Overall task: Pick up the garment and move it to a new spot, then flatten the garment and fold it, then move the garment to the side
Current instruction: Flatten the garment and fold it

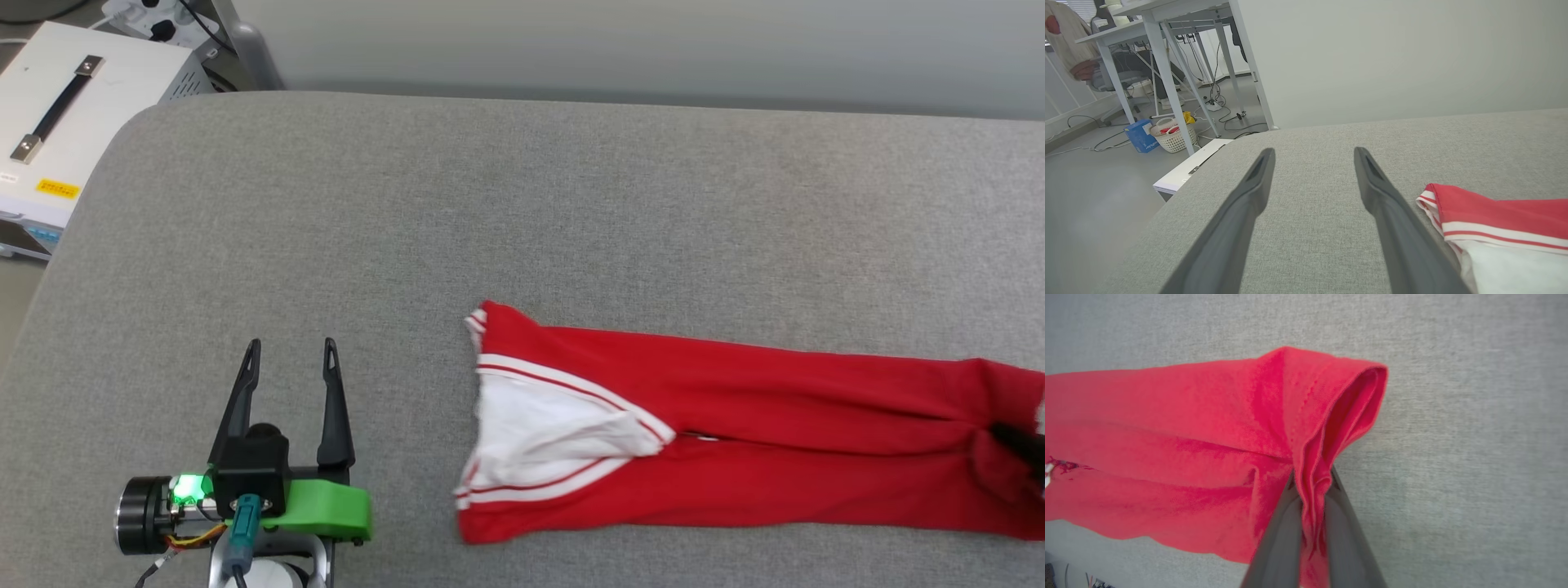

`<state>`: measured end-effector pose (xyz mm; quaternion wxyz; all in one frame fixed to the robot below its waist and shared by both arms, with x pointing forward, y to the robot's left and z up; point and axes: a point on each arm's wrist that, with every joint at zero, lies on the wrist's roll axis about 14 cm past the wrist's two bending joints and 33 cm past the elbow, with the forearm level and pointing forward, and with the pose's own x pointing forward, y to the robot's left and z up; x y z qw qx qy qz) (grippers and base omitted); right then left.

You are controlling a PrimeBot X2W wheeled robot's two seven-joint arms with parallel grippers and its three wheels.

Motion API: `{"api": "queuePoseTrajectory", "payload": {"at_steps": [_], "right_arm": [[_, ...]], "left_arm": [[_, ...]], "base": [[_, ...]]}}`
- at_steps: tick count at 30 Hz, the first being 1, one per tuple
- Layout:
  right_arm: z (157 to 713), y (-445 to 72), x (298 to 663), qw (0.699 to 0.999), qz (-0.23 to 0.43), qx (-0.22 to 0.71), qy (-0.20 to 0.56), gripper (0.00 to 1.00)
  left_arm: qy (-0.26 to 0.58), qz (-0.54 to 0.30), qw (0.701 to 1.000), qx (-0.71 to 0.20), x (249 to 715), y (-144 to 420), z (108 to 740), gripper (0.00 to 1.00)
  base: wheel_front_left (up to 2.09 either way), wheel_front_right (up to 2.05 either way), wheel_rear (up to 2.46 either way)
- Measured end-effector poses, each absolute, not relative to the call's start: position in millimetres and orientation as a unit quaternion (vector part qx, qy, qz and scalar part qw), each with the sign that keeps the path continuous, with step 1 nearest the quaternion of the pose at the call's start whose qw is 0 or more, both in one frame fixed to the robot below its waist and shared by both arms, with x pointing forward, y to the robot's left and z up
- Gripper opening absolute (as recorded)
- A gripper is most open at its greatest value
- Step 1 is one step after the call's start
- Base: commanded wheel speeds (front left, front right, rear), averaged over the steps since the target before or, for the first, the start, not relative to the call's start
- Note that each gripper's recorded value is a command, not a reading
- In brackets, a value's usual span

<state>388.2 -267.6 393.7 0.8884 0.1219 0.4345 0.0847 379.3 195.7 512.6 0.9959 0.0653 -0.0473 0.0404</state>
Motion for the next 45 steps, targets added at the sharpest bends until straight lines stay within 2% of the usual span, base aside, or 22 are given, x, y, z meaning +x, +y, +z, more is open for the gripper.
{"api": "queuePoseTrajectory", "payload": {"at_steps": [4, 9, 12, 15, 28, 38, 45], "right_arm": [[403, -305, 387, 0.897, 0.046, 0.086, 0.431, 0.0], [407, -287, 383, 0.891, 0.073, 0.095, 0.439, 0.0], [420, -267, 388, 0.895, 0.106, 0.103, 0.42, 0.0], [435, -230, 388, 0.89, 0.166, 0.111, 0.41, 0.0], [462, -95, 375, 0.832, 0.377, 0.065, 0.401, 0.0], [454, -13, 381, 0.787, 0.475, -0.009, 0.393, 0.0], [441, 25, 391, 0.775, 0.506, -0.042, 0.376, 0.0]], "left_arm": [[-0.047, 0.039, 0.996, 0.068, 375, 197, 513, 1.0], [-0.048, 0.038, 0.996, 0.07, 370, 198, 513, 1.0], [-0.049, 0.036, 0.996, 0.067, 368, 198, 514, 1.0], [-0.049, 0.036, 0.996, 0.067, 367, 198, 514, 1.0], [-0.028, 0.023, 0.997, 0.062, 373, 190, 499, 1.0], [-0.015, 0.025, 0.998, 0.06, 388, 190, 488, 1.0], [-0.007, 0.03, 0.998, 0.059, 395, 190, 481, 1.0]], "base": [[0.0, 0.0, 0.0], [0.0, 0.0, 0.0], [0.0, 0.0, 0.0], [0.0, 0.0, 0.0], [0.0, 0.0, 0.0], [0.0, 0.0, 0.0], [0.0, 0.0, 0.0]]}}
